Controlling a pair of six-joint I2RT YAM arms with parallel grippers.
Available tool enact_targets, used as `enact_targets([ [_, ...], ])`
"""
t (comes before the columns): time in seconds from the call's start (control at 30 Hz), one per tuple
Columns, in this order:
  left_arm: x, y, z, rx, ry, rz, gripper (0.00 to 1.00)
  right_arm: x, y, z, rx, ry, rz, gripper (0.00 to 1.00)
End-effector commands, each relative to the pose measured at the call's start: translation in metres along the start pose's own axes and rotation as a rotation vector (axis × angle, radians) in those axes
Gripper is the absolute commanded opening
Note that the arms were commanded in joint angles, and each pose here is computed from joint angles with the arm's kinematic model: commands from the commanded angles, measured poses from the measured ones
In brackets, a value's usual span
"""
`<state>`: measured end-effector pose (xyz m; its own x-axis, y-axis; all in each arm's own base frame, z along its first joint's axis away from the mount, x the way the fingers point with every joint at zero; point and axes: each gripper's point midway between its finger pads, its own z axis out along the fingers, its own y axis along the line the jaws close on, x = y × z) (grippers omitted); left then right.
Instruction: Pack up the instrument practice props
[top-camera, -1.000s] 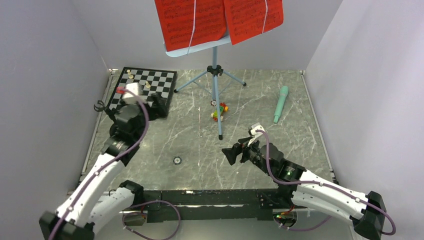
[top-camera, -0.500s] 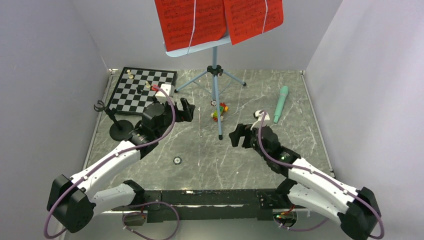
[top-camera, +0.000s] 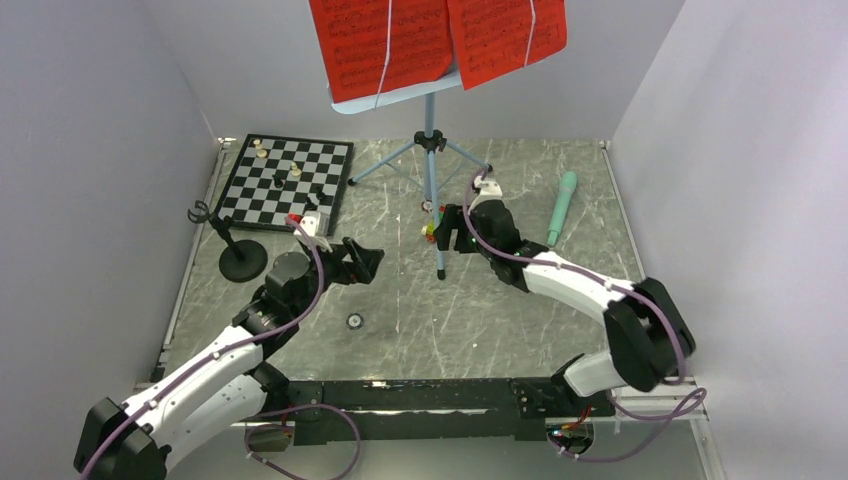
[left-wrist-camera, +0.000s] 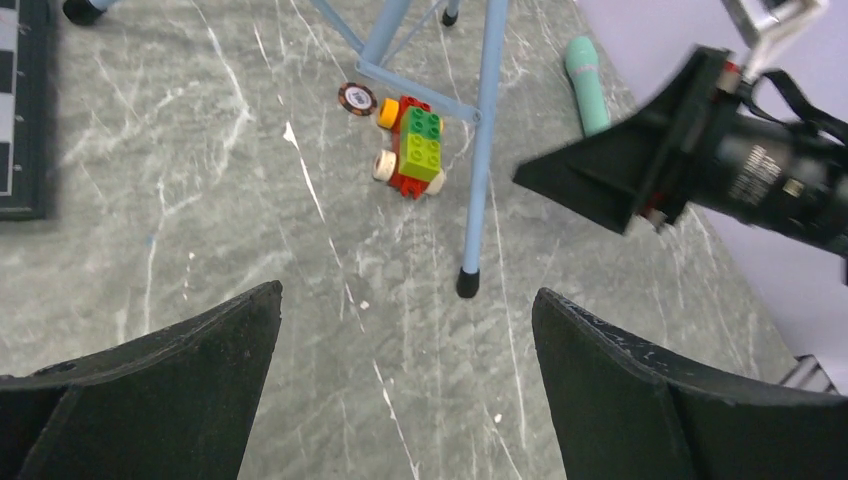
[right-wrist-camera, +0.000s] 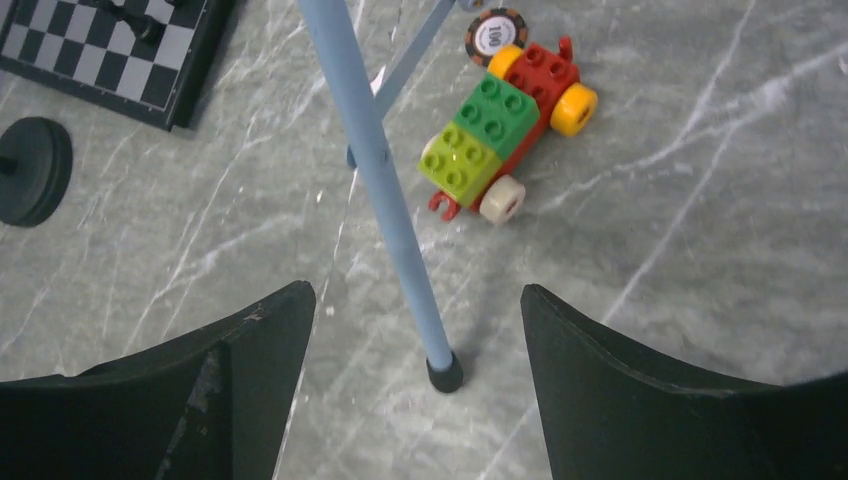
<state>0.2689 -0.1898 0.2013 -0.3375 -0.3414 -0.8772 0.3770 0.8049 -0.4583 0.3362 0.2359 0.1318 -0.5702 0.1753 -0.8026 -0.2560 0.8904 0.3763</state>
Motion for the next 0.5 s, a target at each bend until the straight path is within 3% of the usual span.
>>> enact_targets([
  [0.0,-0.003,-0.013,-0.013,0.062,-0.012,-0.059,0.99,-0.023,0.008,0.028,-0.029,-0.04,-0.024,0.79],
  [0.2,-0.005,-0.009,-0.023,0.069,-0.048,-0.049,0.99,-0.008,0.002,0.056,-0.027,0.02,-0.015,0.71],
  [0.47,-0.002,-0.01,-0.019,0.062,-0.021,-0.056,0.99,0.007,0.011,0.058,-0.071,0.066,-0.017,0.51],
])
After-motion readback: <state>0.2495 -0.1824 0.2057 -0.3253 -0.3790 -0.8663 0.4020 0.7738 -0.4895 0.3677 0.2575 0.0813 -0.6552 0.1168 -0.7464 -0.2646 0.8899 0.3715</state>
